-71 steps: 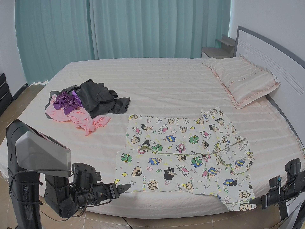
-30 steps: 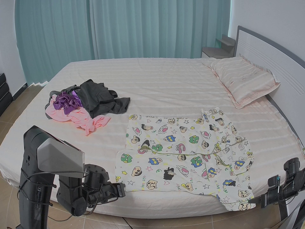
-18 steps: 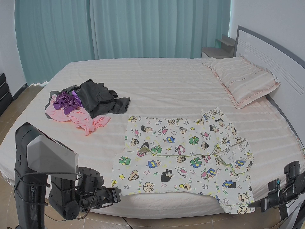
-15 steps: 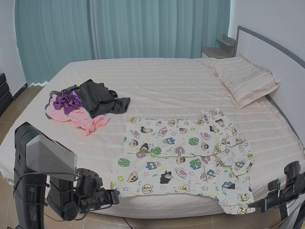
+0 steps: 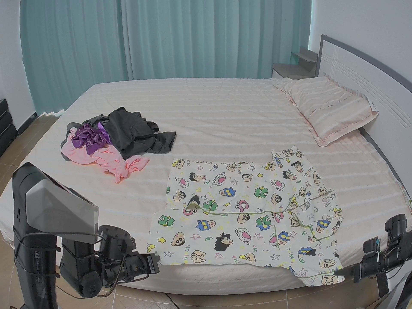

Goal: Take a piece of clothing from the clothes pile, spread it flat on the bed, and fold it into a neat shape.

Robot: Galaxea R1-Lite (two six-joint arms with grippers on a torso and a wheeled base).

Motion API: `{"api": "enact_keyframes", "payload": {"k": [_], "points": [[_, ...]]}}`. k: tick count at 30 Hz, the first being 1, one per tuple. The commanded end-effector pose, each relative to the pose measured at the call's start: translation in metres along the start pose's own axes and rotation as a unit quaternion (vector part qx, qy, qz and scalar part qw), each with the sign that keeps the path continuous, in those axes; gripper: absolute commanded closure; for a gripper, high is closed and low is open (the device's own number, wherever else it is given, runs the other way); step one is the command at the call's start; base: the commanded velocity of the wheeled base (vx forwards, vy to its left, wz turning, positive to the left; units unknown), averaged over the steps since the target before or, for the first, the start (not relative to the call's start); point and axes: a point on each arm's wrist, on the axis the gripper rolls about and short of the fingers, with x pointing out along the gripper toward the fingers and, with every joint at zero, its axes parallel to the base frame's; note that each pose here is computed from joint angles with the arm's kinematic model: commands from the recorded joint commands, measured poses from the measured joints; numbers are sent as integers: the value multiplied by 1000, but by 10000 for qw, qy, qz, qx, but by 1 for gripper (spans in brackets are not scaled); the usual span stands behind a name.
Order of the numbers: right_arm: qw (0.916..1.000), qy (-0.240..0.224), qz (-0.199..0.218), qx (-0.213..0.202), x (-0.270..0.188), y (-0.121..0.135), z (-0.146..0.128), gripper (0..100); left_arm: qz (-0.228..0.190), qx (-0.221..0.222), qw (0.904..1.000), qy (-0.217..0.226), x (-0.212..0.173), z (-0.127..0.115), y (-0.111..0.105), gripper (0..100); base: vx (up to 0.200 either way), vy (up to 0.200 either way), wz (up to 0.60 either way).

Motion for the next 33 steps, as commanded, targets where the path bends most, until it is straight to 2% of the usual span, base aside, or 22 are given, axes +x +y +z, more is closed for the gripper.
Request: {"api": "enact_keyframes", "payload": {"k": [1,3,6,8,10,12,14,17,18,19,20,21,24,25,28,33], "points": [[9982,-557,184,148,-5,-4,24,100,-384,-312,9968,-629,-8,27,-17,100,0,0,0],[9963,-725,281,355,-6,-7,35,100,-454,-487,9942,-842,-8,38,-24,100,0,0,0],[9945,-882,353,447,-7,-10,46,100,-312,-569,9938,-905,-5,45,-26,100,0,0,0],[9928,-1008,379,530,-7,-14,57,100,-120,-842,9915,-989,3,55,-29,100,0,0,0],[9912,-1093,398,624,-6,-17,67,100,10,-1217,9883,-921,9,64,-34,100,0,0,0],[9905,-1127,421,660,-5,-19,70,100,97,-1342,9876,-813,11,67,-35,100,0,0,0],[9898,-1133,458,728,-2,-24,76,100,408,-1638,9847,-427,19,73,-38,100,0,0,0],[9898,-1104,466,768,4,-30,82,100,664,-2096,9754,-167,26,84,-43,100,0,0,0],[9898,-1104,466,768,4,-31,82,100,674,-2126,9747,-158,26,84,-44,100,0,0,0],[9898,-1099,468,773,6,-33,84,100,821,-2382,9677,-12,28,92,-46,100,0,0,0],[9897,-1102,464,786,6,-34,84,100,854,-2414,9667,40,29,92,-46,100,0,0,0],[9893,-1118,469,814,8,-36,88,100,1063,-2555,9605,285,32,96,-47,100,0,0,0],[9886,-1138,472,862,9,-38,91,100,1210,-2580,9574,470,32,99,-49,100,0,0,0],[9882,-1164,460,882,9,-39,94,100,1310,-2611,9541,660,31,101,-51,100,0,0,0],[9879,-1188,439,891,8,-40,96,100,1327,-2658,9507,890,28,102,-53,100,0,0,0],[9880,-1194,406,889,6,-38,94,100,1518,-2573,9460,1262,25,93,-56,100,0,0,0]]}}
